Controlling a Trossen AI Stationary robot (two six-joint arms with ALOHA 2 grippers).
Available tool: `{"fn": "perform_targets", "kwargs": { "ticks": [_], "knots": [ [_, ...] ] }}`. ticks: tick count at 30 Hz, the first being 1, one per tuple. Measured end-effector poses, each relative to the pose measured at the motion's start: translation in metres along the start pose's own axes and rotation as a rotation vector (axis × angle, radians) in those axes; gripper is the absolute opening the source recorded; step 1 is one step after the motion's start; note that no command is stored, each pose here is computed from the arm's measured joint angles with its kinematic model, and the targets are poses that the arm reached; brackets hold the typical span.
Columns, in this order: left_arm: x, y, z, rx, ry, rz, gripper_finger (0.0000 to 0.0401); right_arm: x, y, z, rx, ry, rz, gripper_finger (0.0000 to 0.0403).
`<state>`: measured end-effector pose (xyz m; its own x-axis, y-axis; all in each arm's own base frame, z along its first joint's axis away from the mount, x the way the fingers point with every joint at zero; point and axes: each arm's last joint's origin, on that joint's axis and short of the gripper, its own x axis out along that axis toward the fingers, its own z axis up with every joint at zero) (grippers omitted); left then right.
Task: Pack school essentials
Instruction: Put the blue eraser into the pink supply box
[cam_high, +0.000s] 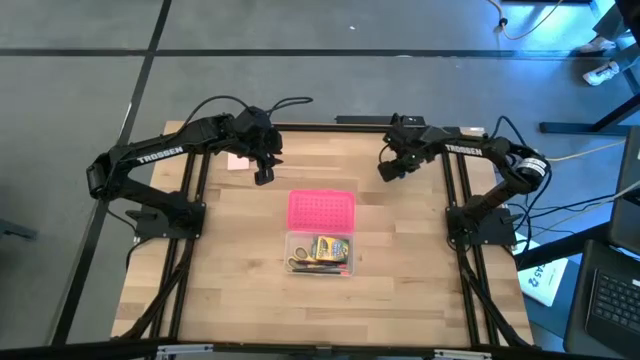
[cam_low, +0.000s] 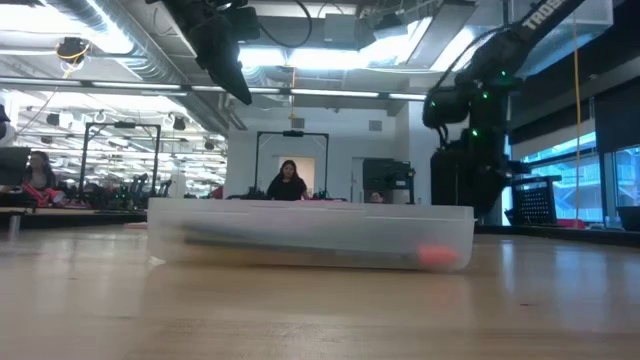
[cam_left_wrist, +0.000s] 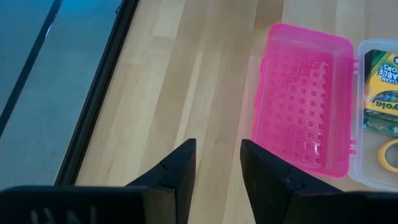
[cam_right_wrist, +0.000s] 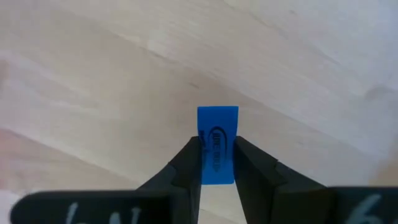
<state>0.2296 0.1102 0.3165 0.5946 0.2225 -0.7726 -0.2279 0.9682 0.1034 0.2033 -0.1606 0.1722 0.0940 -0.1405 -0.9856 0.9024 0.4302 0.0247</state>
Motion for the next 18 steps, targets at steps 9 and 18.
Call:
{"fn": "perform_targets", "kwargs": {
  "ticks": [9, 18],
  "knots": [
    [0.0, -0.002, -0.003, -0.004, 0.036, -0.021, 0.0119, -0.033, 0.065, -0.011, -0.221, -0.1, 0.096, 0.0082],
    [0.0, -0.012, -0.003, -0.015, 0.046, -0.048, 0.0119, -0.064, 0.132, -0.048, -0.508, -0.218, 0.268, 0.0082]
  ]
}}
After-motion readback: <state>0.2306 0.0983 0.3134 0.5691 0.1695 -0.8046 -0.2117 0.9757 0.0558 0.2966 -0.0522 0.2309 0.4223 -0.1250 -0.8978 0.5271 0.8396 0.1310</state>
